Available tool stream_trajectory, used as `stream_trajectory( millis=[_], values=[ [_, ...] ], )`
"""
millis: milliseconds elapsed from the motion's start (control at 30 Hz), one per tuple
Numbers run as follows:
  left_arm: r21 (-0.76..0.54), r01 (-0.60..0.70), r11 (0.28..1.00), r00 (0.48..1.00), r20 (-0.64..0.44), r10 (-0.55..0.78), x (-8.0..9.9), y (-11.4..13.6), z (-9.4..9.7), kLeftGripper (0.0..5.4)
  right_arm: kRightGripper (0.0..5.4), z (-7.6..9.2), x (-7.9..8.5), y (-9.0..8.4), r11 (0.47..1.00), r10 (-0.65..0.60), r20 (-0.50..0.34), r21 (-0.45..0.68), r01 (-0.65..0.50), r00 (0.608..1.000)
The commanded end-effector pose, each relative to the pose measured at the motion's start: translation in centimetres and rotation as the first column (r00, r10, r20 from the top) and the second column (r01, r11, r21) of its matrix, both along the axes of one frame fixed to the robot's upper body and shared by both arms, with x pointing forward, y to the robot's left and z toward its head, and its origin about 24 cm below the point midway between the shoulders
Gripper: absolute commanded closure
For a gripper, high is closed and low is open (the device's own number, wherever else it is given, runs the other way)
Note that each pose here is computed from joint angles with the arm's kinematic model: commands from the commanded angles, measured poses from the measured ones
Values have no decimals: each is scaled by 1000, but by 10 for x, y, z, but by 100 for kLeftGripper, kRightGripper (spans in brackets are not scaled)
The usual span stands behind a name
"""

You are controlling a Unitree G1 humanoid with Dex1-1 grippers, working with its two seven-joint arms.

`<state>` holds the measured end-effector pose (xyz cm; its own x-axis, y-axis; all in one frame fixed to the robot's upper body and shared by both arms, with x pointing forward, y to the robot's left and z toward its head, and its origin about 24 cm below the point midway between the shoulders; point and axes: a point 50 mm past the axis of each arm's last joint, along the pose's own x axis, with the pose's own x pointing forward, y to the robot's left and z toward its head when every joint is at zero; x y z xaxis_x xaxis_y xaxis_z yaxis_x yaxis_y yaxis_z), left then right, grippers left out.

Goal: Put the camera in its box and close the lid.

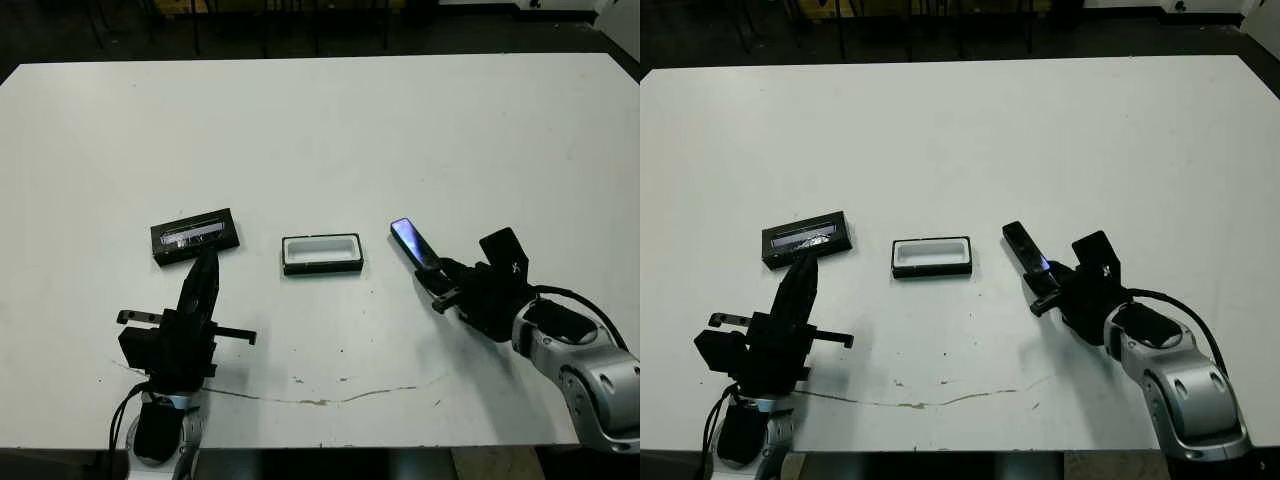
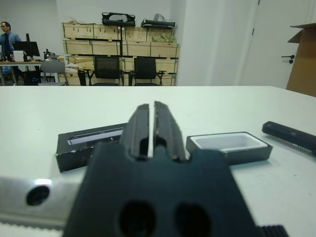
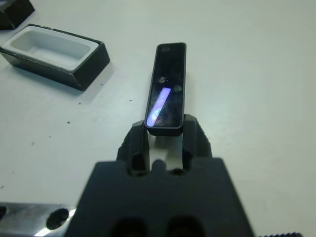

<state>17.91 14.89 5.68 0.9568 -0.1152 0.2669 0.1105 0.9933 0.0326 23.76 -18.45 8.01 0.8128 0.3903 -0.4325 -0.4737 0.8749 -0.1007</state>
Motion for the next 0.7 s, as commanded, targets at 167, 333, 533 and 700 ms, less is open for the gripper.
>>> stream_trajectory(
  millis=[167,333,533,700],
  values=[
    [0,-28,1000,994,-105,28,-16,6,-17,540,503,17,9,-3,999,-36,146,-15,39,989],
    [14,-26,1000,995,-95,27,-16,6,-17,540,503,46,29,-5,999,40,231,26,-47,972],
    [3,-25,1000,994,-106,25,-17,5,-17,540,503,75,63,-3,952,286,241,38,-303,927],
    [4,-24,1000,995,-99,24,-17,5,-17,540,503,88,86,2,854,518,204,-70,-515,831]
  ],
)
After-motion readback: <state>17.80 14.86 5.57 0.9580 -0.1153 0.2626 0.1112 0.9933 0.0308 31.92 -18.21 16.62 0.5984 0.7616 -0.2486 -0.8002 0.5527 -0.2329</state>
